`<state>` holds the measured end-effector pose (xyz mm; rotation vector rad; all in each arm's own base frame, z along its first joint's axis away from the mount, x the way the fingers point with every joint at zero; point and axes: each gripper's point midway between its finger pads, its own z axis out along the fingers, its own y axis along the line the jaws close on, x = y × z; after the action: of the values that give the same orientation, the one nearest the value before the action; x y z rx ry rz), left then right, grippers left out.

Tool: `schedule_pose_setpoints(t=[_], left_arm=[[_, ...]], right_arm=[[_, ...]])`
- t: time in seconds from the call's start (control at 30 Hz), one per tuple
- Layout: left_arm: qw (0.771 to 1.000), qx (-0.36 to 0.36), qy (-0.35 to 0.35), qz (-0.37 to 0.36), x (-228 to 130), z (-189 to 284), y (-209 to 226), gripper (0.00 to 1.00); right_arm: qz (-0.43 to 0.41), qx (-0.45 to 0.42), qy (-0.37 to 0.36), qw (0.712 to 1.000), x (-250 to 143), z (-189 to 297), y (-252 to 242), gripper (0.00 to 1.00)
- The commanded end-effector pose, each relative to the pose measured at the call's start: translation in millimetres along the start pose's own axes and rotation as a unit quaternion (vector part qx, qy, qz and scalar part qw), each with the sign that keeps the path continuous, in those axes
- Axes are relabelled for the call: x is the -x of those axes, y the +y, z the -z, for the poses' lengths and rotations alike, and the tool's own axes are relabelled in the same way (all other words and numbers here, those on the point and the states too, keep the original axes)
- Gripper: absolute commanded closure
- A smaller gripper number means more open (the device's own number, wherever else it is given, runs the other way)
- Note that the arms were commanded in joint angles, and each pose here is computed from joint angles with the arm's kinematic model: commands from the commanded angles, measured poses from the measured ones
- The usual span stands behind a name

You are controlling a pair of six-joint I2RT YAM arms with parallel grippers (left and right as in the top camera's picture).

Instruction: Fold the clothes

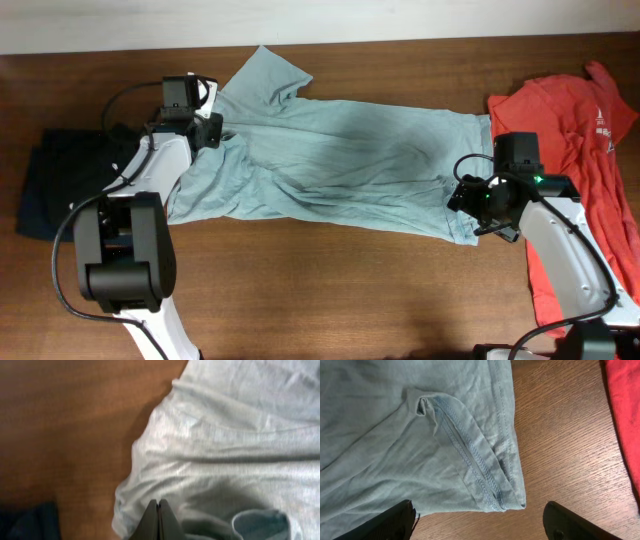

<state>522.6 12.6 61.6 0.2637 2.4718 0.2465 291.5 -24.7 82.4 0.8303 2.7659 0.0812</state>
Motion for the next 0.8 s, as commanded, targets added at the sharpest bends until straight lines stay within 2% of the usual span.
schedule_pose_setpoints(t=[0.0, 0.17, 0.23, 0.33, 0.5, 0.53, 0.6, 0.77], left_arm=[[1.0, 0.014, 0.013, 0.008, 10, 14, 13, 0.94], [0.997, -0.001, 0.083, -0.002, 5, 61, 18, 0.66], [0.993, -0.007, 0.12, 0.011, -6, 84, 18, 0.62], [0.978, -0.007, 0.193, 0.077, -36, 112, 21, 0.61], [0.938, -0.01, 0.315, 0.145, -100, 133, 25, 0.61], [0.933, -0.026, 0.324, 0.156, -107, 132, 23, 0.61], [0.923, -0.06, 0.33, 0.186, -121, 123, 17, 0.62], [0.917, -0.077, 0.335, 0.201, -140, 109, 9, 0.62]], right_arm=[[-0.004, -0.006, -0.007, 1.0, 5, 2, -3, 0.13], [-0.005, -0.025, -0.009, 1.0, 5, 3, -9, 0.13], [-0.005, -0.032, -0.013, 0.999, 6, 3, -12, 0.13], [-0.005, -0.033, -0.012, 0.999, 5, 3, -13, 0.13], [-0.005, -0.036, -0.007, 0.999, 3, 3, -14, 0.13], [-0.005, -0.036, -0.006, 0.999, 3, 3, -14, 0.13], [-0.005, -0.037, -0.004, 0.999, 2, 3, -14, 0.06], [-0.004, -0.043, 0.006, 0.999, -3, 3, -17, 0.03]])
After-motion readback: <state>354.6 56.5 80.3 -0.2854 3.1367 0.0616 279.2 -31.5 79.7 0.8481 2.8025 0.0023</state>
